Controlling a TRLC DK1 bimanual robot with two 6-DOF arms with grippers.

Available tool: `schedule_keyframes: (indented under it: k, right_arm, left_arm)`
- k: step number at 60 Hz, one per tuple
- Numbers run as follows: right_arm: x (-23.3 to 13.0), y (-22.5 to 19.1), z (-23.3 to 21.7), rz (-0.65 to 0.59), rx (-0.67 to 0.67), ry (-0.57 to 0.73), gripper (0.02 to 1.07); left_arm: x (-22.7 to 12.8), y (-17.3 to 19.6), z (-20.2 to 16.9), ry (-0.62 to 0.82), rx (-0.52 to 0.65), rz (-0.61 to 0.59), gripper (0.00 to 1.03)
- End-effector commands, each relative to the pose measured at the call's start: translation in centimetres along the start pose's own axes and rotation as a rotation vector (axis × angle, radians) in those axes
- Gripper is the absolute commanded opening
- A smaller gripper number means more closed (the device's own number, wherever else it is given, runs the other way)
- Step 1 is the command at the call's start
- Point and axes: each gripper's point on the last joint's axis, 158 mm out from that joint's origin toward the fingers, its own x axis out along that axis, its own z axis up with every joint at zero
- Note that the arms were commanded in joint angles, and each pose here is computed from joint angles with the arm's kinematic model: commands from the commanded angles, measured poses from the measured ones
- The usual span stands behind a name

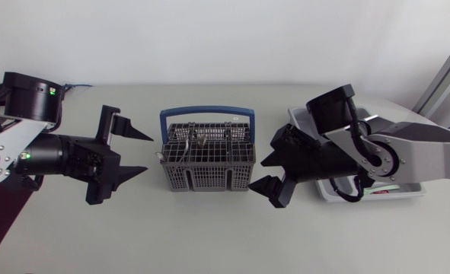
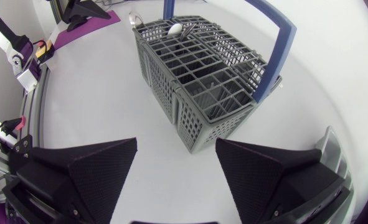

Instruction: Unload the cutlery basket into the drawer organizer.

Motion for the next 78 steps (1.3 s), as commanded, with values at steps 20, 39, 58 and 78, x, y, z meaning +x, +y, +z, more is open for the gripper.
schedule_keyframes:
  k: [20, 39, 58, 78]
  right_arm:
    - [0.9, 0.6, -1.4, 0.018, -0.034, 0.024, 0.94]
    - [0.8, 0.4, -1.6, 0.014, -0.046, 0.022, 0.94]
    - [0.9, 0.6, -2.0, 0.019, -0.047, 0.029, 0.95]
    - [0.3, 1.0, -1.8, 0.017, -0.057, 0.013, 0.95]
  left_arm:
    - [3.4, -2.0, -0.2, 0.024, 0.234, -0.071, 0.71]
    - [4.4, -1.4, -1.2, 0.043, 0.272, -0.064, 0.39]
    - [4.8, -1.2, -1.5, 0.053, 0.277, -0.046, 0.25]
    - [4.1, -0.3, -1.5, 0.070, 0.287, -0.012, 0.20]
